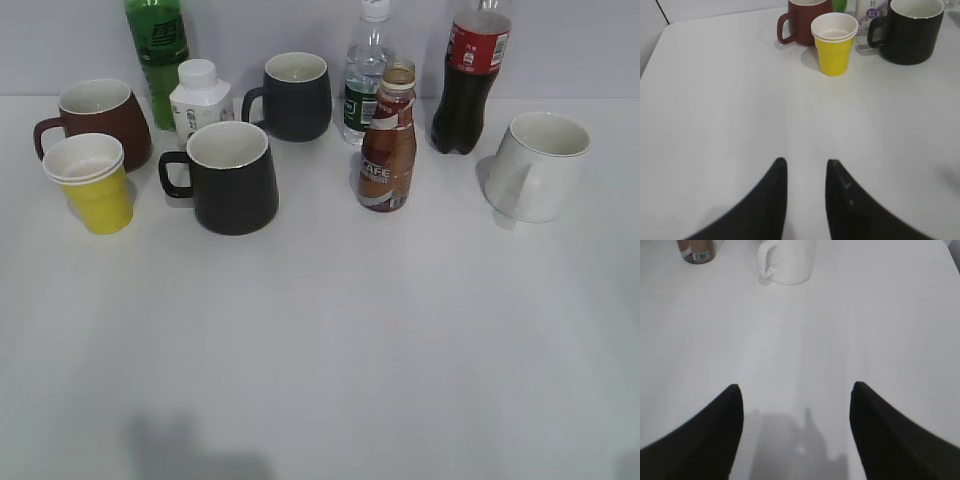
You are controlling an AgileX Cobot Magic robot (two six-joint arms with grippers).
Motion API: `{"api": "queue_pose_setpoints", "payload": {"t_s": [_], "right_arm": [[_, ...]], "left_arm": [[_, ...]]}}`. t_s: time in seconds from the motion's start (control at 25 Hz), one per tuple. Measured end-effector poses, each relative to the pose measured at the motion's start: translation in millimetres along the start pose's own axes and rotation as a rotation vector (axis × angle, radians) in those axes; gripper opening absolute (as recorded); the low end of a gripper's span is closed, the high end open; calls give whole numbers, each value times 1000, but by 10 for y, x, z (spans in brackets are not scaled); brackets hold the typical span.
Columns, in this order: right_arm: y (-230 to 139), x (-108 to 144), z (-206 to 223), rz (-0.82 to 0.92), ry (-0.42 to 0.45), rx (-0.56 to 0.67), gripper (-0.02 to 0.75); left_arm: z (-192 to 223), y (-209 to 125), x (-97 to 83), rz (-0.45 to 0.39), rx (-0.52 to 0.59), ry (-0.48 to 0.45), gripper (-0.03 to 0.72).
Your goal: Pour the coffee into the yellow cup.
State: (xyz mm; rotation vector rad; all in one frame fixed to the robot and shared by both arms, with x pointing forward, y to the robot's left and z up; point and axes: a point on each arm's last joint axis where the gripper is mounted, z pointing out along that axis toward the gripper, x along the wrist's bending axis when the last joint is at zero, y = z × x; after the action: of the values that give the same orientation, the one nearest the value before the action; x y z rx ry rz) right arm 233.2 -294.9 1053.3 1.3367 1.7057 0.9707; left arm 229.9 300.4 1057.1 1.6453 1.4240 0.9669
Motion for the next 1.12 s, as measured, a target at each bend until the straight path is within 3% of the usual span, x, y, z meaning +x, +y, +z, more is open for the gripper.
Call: {"api": "queue_pose_setpoints", "payload": {"t_s": [1.12], "right_arm": [[0, 0, 0, 0, 0, 0, 501]], "left_arm": [[0, 0, 0, 0, 0, 0, 211]]}}
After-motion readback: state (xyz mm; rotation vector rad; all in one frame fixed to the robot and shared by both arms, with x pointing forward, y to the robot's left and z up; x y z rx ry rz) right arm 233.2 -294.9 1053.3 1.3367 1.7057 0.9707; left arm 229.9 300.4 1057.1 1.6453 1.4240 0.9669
